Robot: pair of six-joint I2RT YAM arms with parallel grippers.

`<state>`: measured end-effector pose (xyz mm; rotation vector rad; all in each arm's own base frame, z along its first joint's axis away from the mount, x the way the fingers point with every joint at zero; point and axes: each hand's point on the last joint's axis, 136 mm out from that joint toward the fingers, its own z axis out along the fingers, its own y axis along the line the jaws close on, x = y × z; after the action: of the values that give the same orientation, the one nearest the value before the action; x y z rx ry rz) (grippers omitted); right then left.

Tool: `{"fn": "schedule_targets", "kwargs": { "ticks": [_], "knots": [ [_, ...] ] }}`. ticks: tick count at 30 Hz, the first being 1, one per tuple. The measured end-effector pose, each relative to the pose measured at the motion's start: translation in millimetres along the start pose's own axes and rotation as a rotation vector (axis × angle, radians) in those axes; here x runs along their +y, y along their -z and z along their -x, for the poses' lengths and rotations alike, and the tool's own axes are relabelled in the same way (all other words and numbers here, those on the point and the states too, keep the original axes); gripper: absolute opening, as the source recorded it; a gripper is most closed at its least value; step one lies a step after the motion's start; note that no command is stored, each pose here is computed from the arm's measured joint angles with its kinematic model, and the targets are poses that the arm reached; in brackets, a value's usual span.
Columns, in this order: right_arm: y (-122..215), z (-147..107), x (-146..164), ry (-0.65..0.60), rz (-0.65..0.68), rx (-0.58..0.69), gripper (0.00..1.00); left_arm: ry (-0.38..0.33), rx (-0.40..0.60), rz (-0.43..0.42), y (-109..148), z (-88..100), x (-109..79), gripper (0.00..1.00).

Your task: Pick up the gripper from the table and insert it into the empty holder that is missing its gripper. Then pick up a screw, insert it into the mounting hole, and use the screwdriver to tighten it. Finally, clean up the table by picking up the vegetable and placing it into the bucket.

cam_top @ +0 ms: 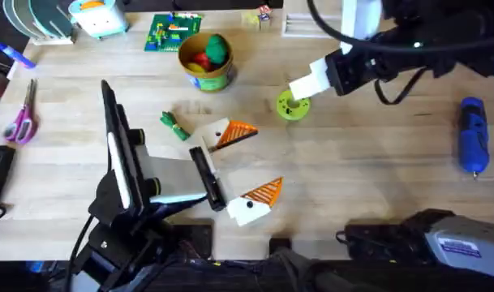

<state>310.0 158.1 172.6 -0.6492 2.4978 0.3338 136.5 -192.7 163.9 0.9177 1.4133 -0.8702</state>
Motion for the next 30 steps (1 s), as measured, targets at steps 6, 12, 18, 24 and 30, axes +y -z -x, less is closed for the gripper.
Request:
{"fn": "schedule_targets", "kwargs": {
  "ticks": [6,12,18,24,30],
  "knots": [
    [-41.6,-20.7,19.9,0.08,0.011,0.139,0.939,0.0,0.0,-0.002,0.0,0.0,-0.4,0.993],
    [-80.6,-45.4,35.9,0.158,-0.001,0.267,0.79,0.0,0.0,-0.002,0.0,0.1,-0.3,0.993],
    [-99.9,-46.7,35.8,0.177,-0.014,0.277,0.578,0.0,0.0,-0.002,0.0,0.1,-0.3,0.993],
    [-105.9,-38.8,34.7,0.18,-0.023,0.245,0.525,0.0,0.0,-0.002,0.0,0.0,-0.3,0.993],
    [-115.2,-44.9,30.3,0.178,-0.042,0.272,0.339,0.0,0.0,-0.002,0.0,0.0,-0.3,0.993]
  ]
}}
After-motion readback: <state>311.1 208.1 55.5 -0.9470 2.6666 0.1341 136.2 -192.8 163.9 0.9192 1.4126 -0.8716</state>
